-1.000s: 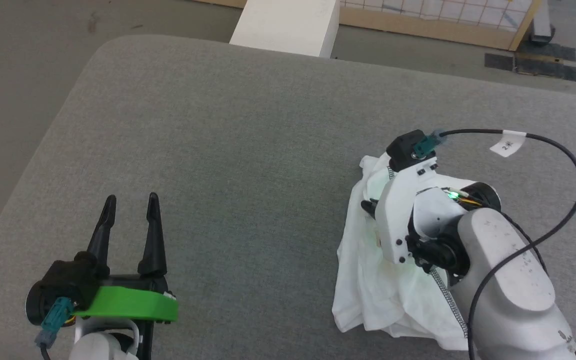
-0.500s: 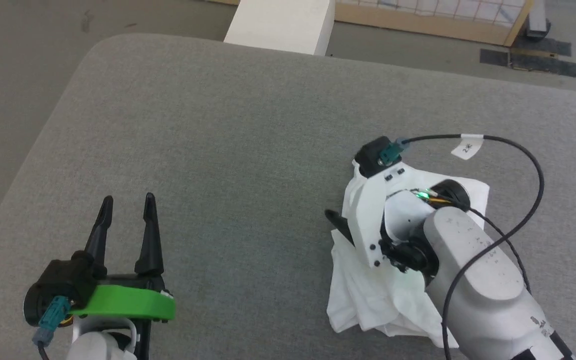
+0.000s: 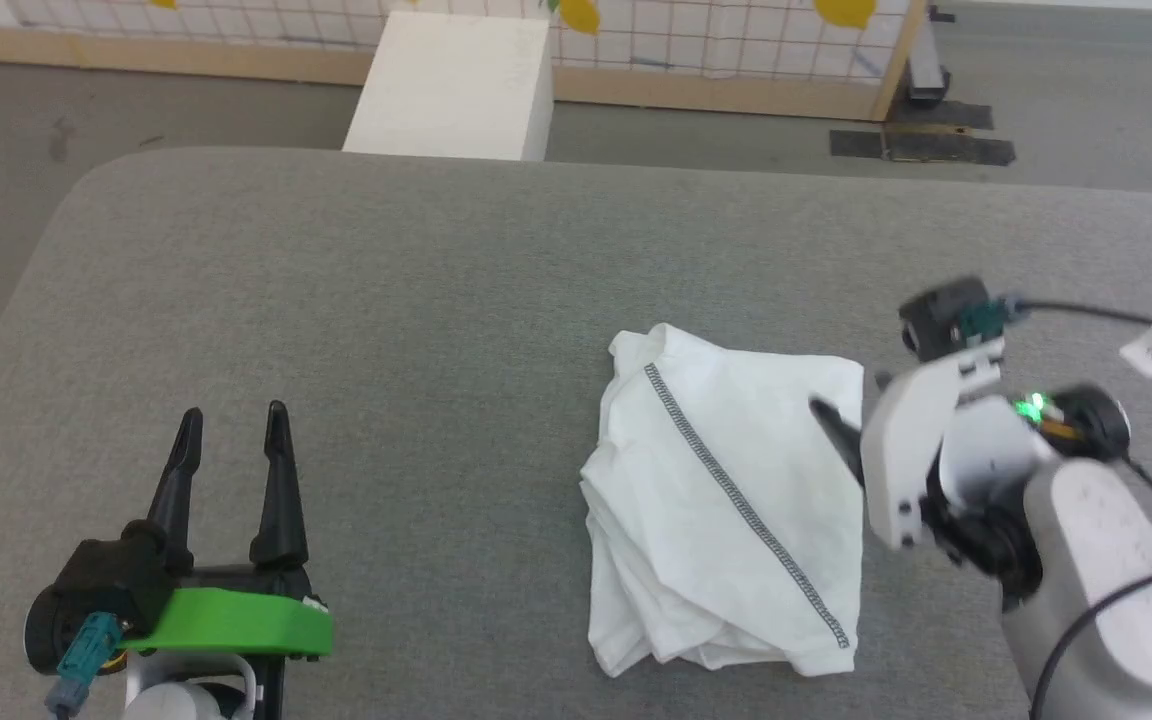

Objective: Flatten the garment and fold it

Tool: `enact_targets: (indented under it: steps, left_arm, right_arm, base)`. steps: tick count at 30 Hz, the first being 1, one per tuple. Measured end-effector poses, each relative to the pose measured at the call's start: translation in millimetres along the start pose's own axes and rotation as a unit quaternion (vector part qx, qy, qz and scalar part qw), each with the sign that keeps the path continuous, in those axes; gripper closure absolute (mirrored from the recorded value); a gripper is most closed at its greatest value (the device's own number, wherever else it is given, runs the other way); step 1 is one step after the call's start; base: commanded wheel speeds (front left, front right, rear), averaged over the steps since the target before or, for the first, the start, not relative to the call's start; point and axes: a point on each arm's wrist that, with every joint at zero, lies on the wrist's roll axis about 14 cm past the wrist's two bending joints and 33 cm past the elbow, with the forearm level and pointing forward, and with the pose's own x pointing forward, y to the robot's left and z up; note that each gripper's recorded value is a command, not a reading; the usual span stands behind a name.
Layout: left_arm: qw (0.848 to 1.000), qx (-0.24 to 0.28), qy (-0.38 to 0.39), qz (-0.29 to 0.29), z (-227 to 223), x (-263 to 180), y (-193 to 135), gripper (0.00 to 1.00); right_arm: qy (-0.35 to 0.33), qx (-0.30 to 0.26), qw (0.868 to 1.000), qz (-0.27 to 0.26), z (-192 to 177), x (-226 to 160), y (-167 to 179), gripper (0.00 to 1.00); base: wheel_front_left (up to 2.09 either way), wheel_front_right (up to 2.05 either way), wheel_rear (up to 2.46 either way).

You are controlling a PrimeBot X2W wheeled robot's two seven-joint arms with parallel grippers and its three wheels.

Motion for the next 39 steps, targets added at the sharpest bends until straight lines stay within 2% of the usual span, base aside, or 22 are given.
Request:
enact_targets:
  steps: [3,6,11,19,20,21,22,28,32,39]
  left_arm:
    - [1.000,-0.004,0.000,-0.012,-2,4,-8,0.00]
    - [1.000,-0.006,0.005,-0.018,-5,5,-13,0.00]
    - [1.000,-0.008,0.012,-0.024,-10,7,-17,0.00]
    - [1.000,-0.001,0.030,-0.004,-20,0,-4,0.00]
    - [0.999,0.000,0.032,-0.003,-21,0,-2,0.00]
    - [0.999,0.001,0.033,-0.001,-22,0,-2,0.00]
    - [0.999,0.001,0.035,0.000,-23,-1,-1,0.00]
    - [0.999,-0.002,0.038,-0.005,-27,4,-3,0.00]
    - [0.999,-0.011,0.041,-0.026,-33,13,-19,0.00]
    - [0.994,-0.041,0.042,-0.091,-44,36,-68,0.00]
  right_arm:
    - [0.063,0.021,0.998,-0.020,-44,-10,-9,0.00]
    - [0.096,0.037,0.994,-0.026,-69,-12,-8,0.00]
    - [0.109,0.049,0.993,-0.020,-77,-3,0,0.00]
    - [0.164,0.033,0.986,-0.015,-107,18,7,0.00]
    - [0.167,0.032,0.985,-0.014,-106,20,7,0.32]
    - [0.168,0.029,0.985,-0.013,-106,22,8,0.76]
    - [0.169,0.022,0.985,-0.010,-105,24,8,1.00]
    - [0.162,-0.003,0.987,0.003,-95,26,7,1.00]
    - [0.164,-0.045,0.986,0.001,-90,16,-4,1.00]
    - [0.199,-0.103,0.973,-0.050,-95,-27,-65,1.00]
  base:
    - [0.00,0.00,0.00]
    - [0.00,0.00,0.00]
    - [0.00,0.00,0.00]
    - [0.00,0.00,0.00]
    - [0.00,0.00,0.00]
    - [0.00,0.00,0.00]
    - [0.00,0.00,0.00]
    - [0.00,0.00,0.00]
    - [0.00,0.00,0.00]
    - [0.00,0.00,0.00]
